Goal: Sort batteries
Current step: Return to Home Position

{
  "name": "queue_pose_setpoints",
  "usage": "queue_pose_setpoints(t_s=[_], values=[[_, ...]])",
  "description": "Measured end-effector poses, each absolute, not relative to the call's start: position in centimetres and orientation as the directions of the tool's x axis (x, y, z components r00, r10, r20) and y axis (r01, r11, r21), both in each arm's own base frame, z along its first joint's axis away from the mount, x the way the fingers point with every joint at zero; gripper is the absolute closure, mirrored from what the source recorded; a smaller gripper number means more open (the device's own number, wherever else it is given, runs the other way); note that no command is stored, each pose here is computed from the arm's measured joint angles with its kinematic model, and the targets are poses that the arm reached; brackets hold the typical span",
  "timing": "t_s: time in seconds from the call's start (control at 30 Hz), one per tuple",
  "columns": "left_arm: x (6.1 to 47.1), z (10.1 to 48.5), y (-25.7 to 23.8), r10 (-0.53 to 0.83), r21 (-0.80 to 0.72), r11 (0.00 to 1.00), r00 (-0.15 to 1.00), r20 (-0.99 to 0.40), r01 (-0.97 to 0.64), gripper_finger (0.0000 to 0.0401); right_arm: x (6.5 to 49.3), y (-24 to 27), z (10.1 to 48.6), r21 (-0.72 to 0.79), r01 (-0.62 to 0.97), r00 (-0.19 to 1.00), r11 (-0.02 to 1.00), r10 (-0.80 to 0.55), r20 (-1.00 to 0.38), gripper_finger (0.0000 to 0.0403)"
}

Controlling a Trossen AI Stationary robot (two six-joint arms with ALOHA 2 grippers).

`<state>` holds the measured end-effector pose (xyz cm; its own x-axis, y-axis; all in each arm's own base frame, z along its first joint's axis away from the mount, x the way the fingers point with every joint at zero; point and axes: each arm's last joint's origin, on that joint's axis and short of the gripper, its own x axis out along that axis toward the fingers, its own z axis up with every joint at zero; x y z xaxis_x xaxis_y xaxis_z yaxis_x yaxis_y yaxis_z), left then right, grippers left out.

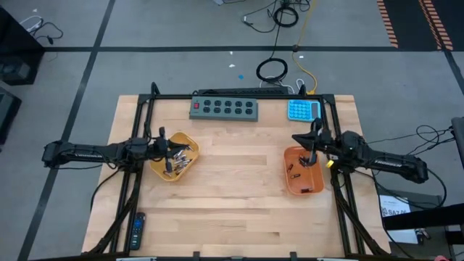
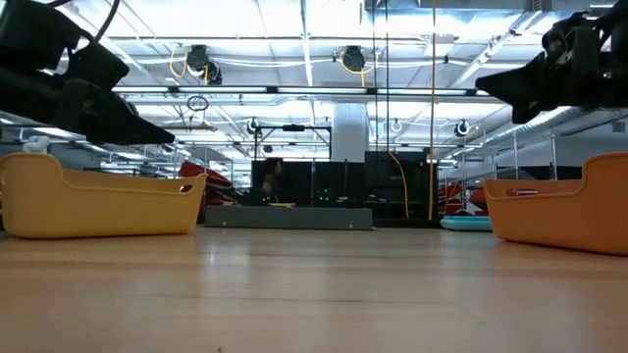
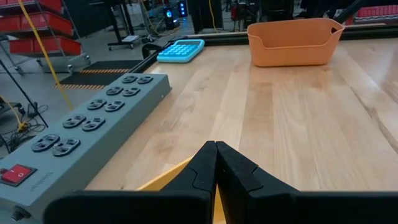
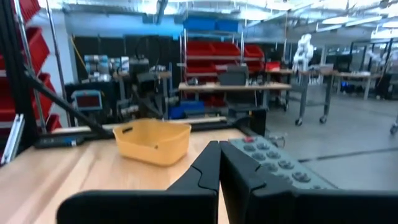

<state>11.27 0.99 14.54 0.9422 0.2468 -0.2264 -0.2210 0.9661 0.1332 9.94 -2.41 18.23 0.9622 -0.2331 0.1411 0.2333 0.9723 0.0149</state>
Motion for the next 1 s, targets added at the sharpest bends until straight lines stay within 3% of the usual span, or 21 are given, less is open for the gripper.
queue_pose_setpoints(t_s=[1.0], values=[[11.27,14.52,0.99,0.246,0.133,0.966,0.942,-0.227,-0.220,0.0383,9.60,-2.33,18.59,0.015,0.233,0.955,0.972,-0.231,0.183,0.0403]])
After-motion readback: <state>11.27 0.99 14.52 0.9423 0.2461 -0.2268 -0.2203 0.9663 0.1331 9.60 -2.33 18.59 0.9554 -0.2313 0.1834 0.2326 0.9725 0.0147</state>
